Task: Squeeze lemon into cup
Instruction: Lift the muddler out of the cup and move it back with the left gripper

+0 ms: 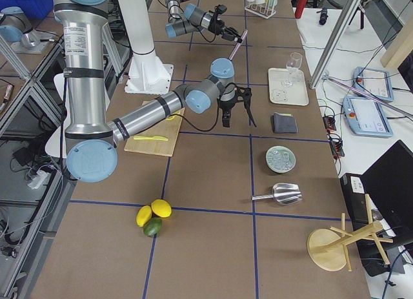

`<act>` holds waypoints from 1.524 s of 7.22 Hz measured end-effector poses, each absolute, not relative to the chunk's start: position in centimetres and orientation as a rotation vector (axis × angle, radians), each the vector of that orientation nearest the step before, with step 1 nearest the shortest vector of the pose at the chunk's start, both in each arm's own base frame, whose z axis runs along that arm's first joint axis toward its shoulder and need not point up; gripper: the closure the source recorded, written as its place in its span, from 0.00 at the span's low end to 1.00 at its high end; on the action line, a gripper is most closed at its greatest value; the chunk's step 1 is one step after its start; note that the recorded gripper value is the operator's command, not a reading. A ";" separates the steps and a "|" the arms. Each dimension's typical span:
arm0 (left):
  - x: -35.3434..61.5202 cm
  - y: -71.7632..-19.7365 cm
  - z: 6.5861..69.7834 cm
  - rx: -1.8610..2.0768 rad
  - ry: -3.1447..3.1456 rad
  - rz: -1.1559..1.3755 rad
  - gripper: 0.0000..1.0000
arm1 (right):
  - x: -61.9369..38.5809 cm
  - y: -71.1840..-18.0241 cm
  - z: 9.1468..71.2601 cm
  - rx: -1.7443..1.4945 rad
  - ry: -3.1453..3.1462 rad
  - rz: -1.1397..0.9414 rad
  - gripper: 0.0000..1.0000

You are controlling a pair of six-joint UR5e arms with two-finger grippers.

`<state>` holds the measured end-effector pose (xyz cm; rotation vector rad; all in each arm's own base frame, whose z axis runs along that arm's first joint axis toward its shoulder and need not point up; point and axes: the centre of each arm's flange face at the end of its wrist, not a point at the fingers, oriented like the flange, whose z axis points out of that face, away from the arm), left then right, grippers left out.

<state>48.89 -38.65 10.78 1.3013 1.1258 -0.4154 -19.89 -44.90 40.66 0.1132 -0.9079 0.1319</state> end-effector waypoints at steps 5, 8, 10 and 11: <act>40.3 -48.9 16.0 0.872 1.201 0.121 1.00 | -19.8 -44.9 41.2 0.108 -0.901 0.136 0.00; 31.3 -51.5 29.4 0.437 1.085 0.167 1.00 | -19.8 -44.9 41.3 0.106 -0.900 0.137 0.00; 28.9 -49.6 39.7 0.334 0.969 0.190 1.00 | -19.8 -44.9 41.4 0.104 -0.897 0.138 0.00; 28.4 -49.2 43.1 0.299 0.928 0.196 1.00 | -19.9 -45.0 41.6 0.102 -0.895 0.140 0.00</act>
